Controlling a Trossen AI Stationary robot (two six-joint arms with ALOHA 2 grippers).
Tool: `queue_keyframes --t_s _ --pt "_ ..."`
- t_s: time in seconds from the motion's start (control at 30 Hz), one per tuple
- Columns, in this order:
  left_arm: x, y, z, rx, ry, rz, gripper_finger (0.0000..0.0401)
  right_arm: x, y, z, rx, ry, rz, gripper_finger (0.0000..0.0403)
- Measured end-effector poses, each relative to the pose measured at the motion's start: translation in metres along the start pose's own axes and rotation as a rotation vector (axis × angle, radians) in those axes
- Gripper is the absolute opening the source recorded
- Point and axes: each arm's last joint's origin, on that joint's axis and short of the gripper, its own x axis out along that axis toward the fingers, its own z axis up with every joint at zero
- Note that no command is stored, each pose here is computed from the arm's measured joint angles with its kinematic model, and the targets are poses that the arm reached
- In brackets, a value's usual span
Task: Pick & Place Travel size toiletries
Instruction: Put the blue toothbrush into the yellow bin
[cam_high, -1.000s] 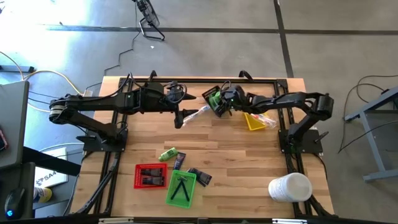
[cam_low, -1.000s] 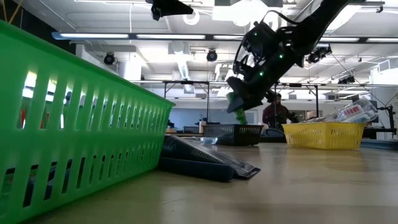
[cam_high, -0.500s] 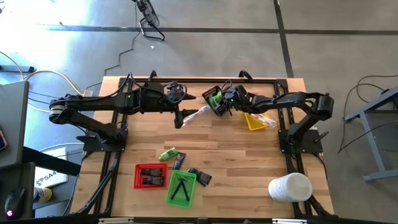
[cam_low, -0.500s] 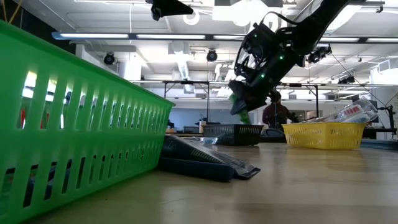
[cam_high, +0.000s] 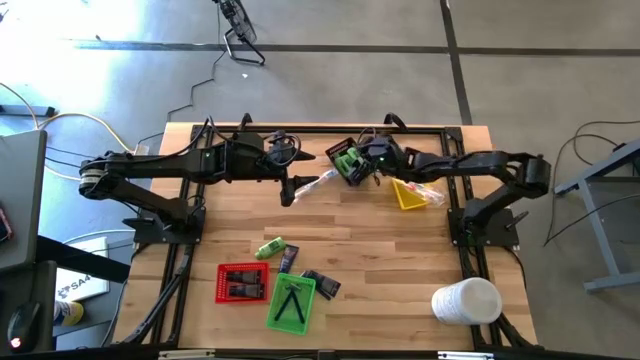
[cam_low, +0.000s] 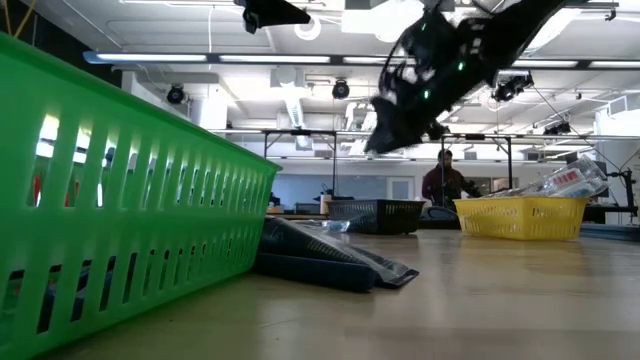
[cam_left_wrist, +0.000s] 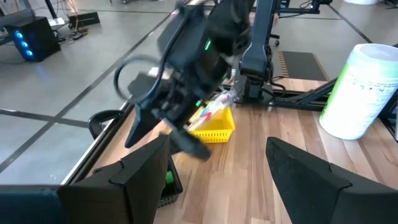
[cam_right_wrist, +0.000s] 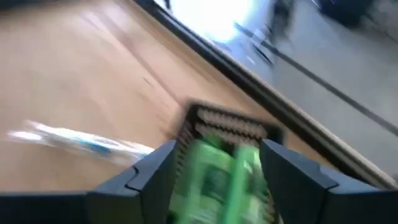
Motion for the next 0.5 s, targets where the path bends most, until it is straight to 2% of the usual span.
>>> queue_keyframes --t_s 0.33,0.5 --pt "0.000 0.000 0.000 -0.001 -0.001 0.000 0.0264 -0.056 0.021 0.038 -0.107 -0.250 0.471 0.0140" --pt "0.000 0.000 0.000 -0.001 0.002 0.000 0.0264 -0.073 0.025 0.043 -0.146 -0.294 0.618 0.0106"
